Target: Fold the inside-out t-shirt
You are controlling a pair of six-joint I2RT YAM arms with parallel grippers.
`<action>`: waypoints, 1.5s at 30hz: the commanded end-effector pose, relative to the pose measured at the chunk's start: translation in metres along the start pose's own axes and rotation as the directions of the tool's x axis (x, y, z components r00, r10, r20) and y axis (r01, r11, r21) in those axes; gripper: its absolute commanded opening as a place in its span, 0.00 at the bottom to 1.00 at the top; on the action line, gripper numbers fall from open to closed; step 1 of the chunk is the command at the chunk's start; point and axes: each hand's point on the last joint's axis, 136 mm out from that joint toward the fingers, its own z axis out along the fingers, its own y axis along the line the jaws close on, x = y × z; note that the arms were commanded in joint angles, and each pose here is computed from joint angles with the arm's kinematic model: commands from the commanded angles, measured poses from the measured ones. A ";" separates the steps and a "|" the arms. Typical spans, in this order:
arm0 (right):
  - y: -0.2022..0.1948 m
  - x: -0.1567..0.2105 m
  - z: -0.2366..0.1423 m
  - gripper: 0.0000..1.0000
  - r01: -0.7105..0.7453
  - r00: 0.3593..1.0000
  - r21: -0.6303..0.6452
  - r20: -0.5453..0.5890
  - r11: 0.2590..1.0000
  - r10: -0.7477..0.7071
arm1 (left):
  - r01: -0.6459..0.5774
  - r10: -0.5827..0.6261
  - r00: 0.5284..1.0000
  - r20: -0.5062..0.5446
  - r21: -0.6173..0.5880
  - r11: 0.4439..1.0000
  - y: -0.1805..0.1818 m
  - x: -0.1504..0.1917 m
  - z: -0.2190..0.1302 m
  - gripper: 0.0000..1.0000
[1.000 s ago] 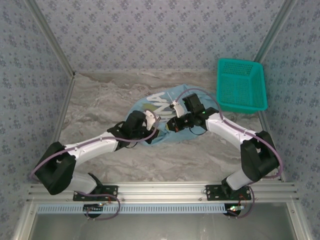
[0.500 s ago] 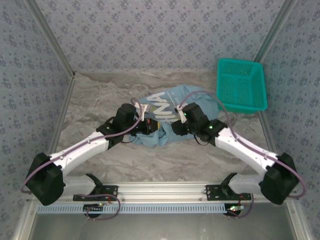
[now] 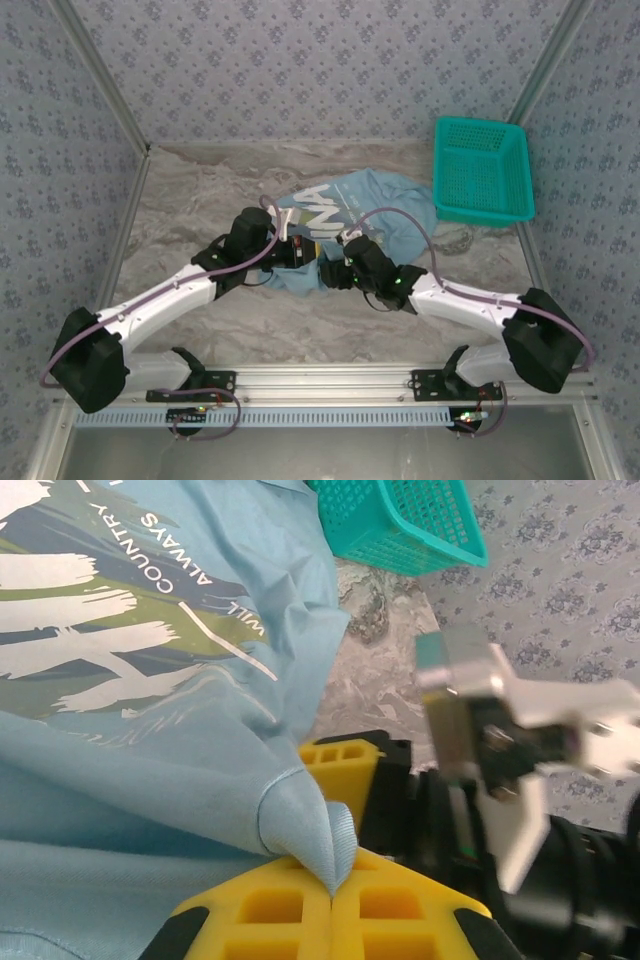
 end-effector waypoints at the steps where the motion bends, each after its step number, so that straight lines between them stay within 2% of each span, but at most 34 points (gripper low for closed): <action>1: -0.017 -0.025 0.010 0.44 -0.054 0.994 0.125 0.102 0.991 0.041 | -0.011 0.010 0.999 0.033 0.030 0.999 -0.011 -0.005 -0.008 0.00; 3: -0.022 -0.026 0.014 0.24 -0.038 0.995 0.135 0.092 0.990 0.026 | -0.018 0.017 0.999 0.049 0.031 0.999 -0.011 -0.007 -0.010 0.00; 4: -0.019 -0.029 0.011 0.13 -0.018 0.996 0.096 0.084 0.995 0.010 | -0.024 0.023 0.998 0.064 0.018 1.000 -0.010 -0.010 -0.013 0.00; 6: -0.006 -0.032 0.000 0.01 0.050 0.995 -0.023 0.083 0.998 -0.048 | -0.030 0.034 0.995 0.097 -0.045 0.999 0.002 -0.017 -0.020 0.00; 9: 0.021 -0.030 -0.033 0.00 0.129 0.990 -0.297 0.084 0.946 -0.109 | -0.036 0.065 0.985 0.158 -0.181 0.983 0.030 -0.032 -0.032 0.00; 11: 0.037 -0.026 -0.059 0.00 0.133 0.991 -0.497 0.080 0.857 -0.107 | -0.060 0.114 0.978 0.177 -0.287 0.956 0.050 -0.042 -0.036 0.01; 14: 0.047 -0.032 -0.082 0.00 0.119 0.992 -0.638 0.104 0.761 -0.068 | -0.116 0.201 0.967 0.159 -0.429 0.896 0.071 -0.052 -0.040 0.14; 15: 0.049 -0.035 -0.086 0.00 0.115 0.992 -0.659 0.111 0.743 -0.056 | -0.131 0.218 0.964 0.150 -0.445 0.886 0.074 -0.053 -0.040 0.17; 18: 0.047 -0.047 -0.092 0.00 0.117 0.989 -0.676 0.142 0.728 -0.027 | -0.188 0.268 0.954 0.137 -0.423 0.886 0.066 -0.051 -0.043 0.38; 22: 0.043 -0.052 -0.090 0.00 0.110 0.989 -0.667 0.146 0.737 -0.016 | -0.311 0.358 0.926 0.124 -0.292 0.904 0.036 -0.028 -0.045 0.51; 23: 0.042 -0.053 -0.090 0.00 0.111 0.988 -0.667 0.151 0.737 -0.012 | -0.323 0.361 0.925 0.116 -0.259 0.910 0.032 -0.020 -0.043 0.55; 25: 0.042 -0.055 -0.091 0.00 0.114 0.987 -0.670 0.163 0.734 -0.005 | -0.305 0.331 0.940 0.081 -0.236 0.923 0.034 -0.008 -0.037 0.58; 30: 0.040 -0.055 -0.090 0.00 0.104 0.987 -0.667 0.161 0.737 0.006 | -0.323 0.331 0.943 0.017 -0.186 0.928 0.031 0.007 -0.013 0.59; 36: 0.043 -0.050 -0.095 0.00 0.130 0.988 -0.698 0.150 0.704 -0.034 | -0.388 0.389 0.921 -0.030 -0.178 0.905 0.029 0.003 0.007 0.56; 41: 0.041 -0.043 -0.101 0.00 0.119 0.992 -0.738 0.111 0.665 -0.054 | -0.438 0.437 0.897 -0.064 -0.016 0.899 0.007 0.010 0.026 0.53; 43: 0.040 -0.040 -0.102 0.00 0.111 0.994 -0.745 0.094 0.658 -0.061 | -0.446 0.449 0.892 -0.056 0.057 0.893 -0.003 0.014 0.030 0.41; 45: 0.032 -0.039 -0.099 0.00 0.101 0.995 -0.710 0.082 0.697 -0.061 | -0.430 0.436 0.900 -0.028 0.114 0.895 -0.014 0.012 0.028 0.20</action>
